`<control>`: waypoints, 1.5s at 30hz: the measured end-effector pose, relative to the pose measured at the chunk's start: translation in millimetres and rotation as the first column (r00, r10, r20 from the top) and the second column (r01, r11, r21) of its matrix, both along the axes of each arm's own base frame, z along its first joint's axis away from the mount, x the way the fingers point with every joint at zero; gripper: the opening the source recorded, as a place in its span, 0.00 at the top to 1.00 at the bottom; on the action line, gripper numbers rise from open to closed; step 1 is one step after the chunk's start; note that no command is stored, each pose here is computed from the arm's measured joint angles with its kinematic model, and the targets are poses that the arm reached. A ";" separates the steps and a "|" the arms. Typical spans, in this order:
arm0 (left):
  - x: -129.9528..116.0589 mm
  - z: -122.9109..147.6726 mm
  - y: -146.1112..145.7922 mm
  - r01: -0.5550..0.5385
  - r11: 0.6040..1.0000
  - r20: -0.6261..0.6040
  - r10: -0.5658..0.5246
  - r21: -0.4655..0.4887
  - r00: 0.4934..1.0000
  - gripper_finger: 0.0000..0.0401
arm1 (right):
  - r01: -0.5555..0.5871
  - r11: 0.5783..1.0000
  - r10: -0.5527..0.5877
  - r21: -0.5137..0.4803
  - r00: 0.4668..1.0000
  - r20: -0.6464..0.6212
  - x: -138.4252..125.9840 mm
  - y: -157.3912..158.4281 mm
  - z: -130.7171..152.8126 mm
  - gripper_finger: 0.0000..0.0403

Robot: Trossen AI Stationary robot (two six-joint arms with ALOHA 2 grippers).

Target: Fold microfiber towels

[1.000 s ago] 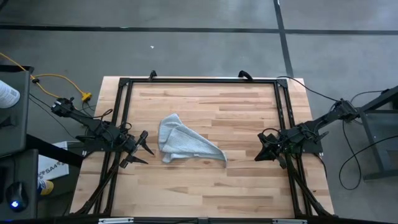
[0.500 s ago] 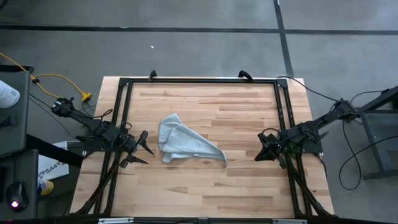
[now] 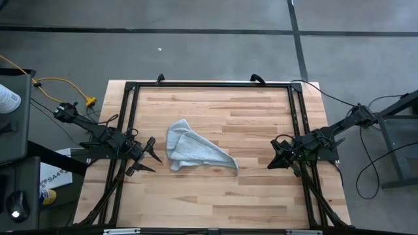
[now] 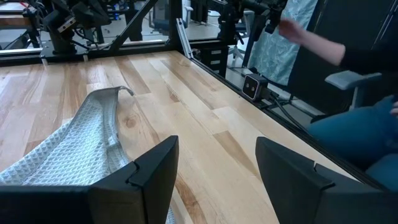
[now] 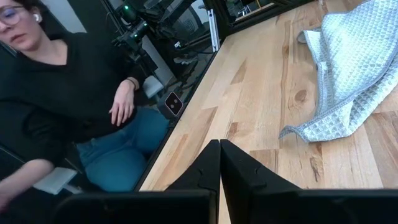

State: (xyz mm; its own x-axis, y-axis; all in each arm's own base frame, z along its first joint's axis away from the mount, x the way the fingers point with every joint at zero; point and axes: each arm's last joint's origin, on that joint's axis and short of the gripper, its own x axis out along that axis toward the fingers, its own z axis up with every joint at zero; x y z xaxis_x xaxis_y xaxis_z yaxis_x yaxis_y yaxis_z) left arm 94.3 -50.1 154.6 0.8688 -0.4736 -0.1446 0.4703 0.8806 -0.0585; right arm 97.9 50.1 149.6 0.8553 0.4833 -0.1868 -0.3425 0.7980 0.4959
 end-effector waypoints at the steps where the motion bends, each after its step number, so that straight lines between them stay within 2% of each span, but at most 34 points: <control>1: 0.0 0.0 0.0 0.000 1.000 0.000 0.000 0.000 1.000 0.47 | 0.000 1.000 0.000 -0.001 1.000 0.000 0.0 0.0 -0.1 0.99; 28: 0.0 0.0 0.0 0.000 1.000 0.000 0.000 0.000 1.000 0.47 | 0.005 1.000 -0.005 0.000 1.000 0.003 0.1 -0.1 0.3 0.99; 36: 0.0 0.0 0.0 0.000 1.000 0.000 0.000 0.000 1.000 0.47 | 0.164 0.986 -0.163 -0.020 0.986 0.027 2.2 -4.3 1.2 0.99; 41: 0.0 0.0 0.0 0.000 1.000 0.000 0.000 0.000 1.000 0.47 | 0.307 0.951 -0.304 -0.031 0.950 0.066 3.8 -8.3 3.7 0.99; 45: 0.0 0.0 0.0 0.000 1.000 0.000 0.000 0.000 1.000 0.47 | 0.367 0.929 -0.357 -0.042 0.922 0.151 4.8 -9.9 10.4 0.99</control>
State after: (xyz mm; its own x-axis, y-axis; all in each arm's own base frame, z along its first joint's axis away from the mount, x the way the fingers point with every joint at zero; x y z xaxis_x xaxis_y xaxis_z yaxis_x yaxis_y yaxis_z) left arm 94.2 -50.1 154.6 0.8686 -0.4739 -0.1445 0.4706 0.8804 -0.0585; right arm 102.7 40.2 160.0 0.9891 0.1262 -0.0755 -0.0853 0.9106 0.4045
